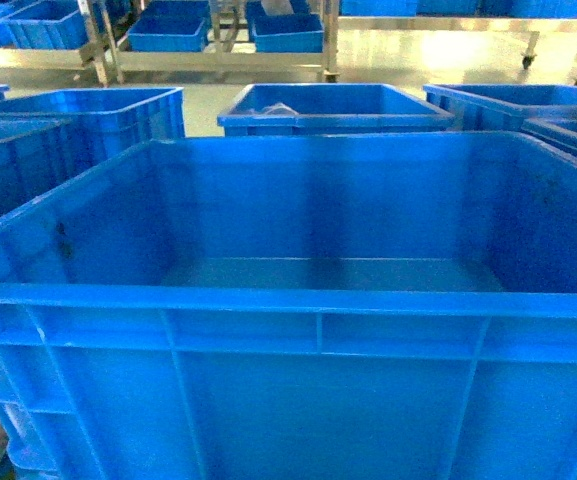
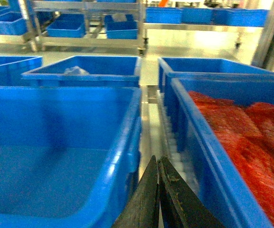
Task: Place box next to blue box on left shelf
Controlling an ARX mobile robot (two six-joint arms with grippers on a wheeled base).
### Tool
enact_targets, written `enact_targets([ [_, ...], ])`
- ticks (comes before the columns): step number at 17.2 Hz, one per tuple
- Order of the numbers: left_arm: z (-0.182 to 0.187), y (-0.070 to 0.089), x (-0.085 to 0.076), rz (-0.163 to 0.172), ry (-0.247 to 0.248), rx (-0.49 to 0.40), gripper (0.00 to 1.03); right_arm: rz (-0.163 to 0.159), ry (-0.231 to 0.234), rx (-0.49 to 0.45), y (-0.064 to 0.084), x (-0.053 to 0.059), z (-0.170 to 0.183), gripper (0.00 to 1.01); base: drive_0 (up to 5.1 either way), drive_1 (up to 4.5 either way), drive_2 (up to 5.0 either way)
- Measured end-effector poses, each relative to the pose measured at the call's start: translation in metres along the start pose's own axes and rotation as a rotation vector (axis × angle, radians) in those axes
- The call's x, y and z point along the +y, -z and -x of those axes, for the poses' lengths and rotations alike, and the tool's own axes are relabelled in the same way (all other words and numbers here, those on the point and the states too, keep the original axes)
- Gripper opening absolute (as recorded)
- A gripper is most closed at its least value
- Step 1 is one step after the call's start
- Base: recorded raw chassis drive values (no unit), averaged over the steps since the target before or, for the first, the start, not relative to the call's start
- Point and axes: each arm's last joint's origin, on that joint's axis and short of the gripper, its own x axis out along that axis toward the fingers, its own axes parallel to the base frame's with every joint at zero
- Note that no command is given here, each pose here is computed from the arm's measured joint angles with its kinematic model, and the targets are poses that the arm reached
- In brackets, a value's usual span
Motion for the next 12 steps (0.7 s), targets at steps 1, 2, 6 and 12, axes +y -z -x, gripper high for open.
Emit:
enact_targets([
  [1,0.005,0.002,0.002,0.0,0.0,-0.001,0.02,-0.001,0.024,-0.006,0.001,-0.005,0.004,0.02,0.0,0.0,0.0],
  [2,0.009,0.003,0.009,0.0,0.014,-0.002,0.02,-0.001,0.023,-0.008,0.004,-0.006,0.008,0.02,0.0,0.0,0.0],
  [6,0.022,0.013,0.013,0.0,0.005,-0.01,0.02,0.0,0.013,-0.009,0.01,-0.005,0.021,0.02,0.0,0.0,0.0],
  [12,0.037,0.009,0.014,0.0,0.003,-0.031,0.02,0.0,0.012,-0.022,0.015,-0.004,0.034,0.02,0.0,0.0,0.0],
])
